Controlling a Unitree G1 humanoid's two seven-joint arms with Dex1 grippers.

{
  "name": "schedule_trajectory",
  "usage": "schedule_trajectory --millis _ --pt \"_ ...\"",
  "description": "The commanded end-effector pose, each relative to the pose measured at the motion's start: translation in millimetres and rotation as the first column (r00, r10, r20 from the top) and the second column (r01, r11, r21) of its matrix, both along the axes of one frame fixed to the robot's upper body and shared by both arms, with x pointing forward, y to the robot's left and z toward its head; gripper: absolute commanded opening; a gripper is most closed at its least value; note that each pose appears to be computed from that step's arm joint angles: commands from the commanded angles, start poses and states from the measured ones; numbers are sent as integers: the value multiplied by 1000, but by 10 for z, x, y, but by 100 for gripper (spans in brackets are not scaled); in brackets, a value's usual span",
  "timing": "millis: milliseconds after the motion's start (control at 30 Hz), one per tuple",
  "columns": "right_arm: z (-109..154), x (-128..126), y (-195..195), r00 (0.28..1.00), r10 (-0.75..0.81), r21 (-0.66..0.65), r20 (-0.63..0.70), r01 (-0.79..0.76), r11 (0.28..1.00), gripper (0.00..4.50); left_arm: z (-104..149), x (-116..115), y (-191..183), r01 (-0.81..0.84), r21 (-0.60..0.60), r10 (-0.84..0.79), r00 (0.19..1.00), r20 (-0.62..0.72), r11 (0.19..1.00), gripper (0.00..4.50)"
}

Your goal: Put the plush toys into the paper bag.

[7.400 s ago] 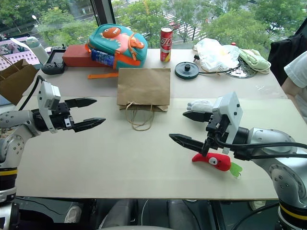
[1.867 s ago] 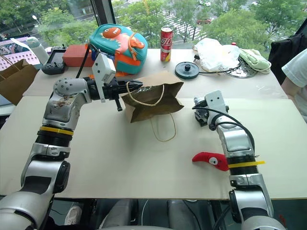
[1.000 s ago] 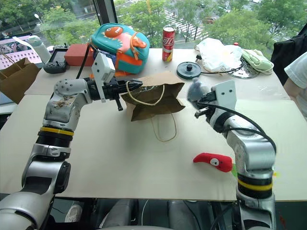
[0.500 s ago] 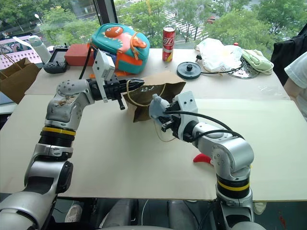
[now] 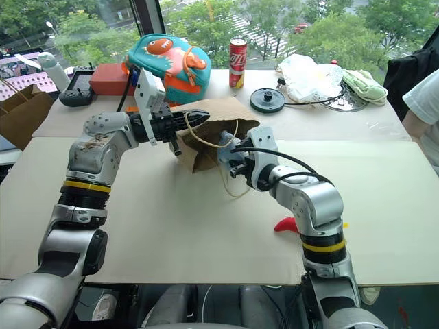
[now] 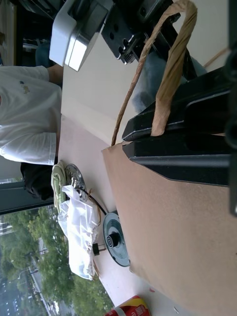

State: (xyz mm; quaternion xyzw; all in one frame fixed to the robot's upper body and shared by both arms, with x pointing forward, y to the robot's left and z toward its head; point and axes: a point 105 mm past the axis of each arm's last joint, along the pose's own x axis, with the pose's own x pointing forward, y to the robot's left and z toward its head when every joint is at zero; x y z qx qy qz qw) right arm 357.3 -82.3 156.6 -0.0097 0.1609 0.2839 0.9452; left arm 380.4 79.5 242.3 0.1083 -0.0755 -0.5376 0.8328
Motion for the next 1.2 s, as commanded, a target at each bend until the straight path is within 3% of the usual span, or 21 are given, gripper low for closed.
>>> schedule_trajectory --millis 33,600,667,767,833,1000,1200 --pt "318 187 41 995 -32 19 94 31 999 28 107 -106 -52 48 26 -50 997 66 998 0" --pt "319 204 182 996 10 8 93 -11 1000 28 -35 -350 -162 186 65 -190 981 47 980 0" --pt "320 219 168 995 -14 27 95 12 1000 118 -23 -362 -159 192 62 -195 980 45 979 0" --pt "376 253 176 993 -43 78 107 35 996 201 -32 -377 -159 197 63 -200 979 42 978 0" --pt "425 263 199 992 -49 112 115 36 993 288 -39 -385 -161 200 65 -202 979 39 978 0" --pt "490 268 218 990 -57 138 128 39 990 443 -38 -372 -157 191 67 -194 980 38 979 0" --pt "497 212 40 989 -73 121 130 57 991 449 -36 -344 -142 175 69 -178 983 41 982 0"
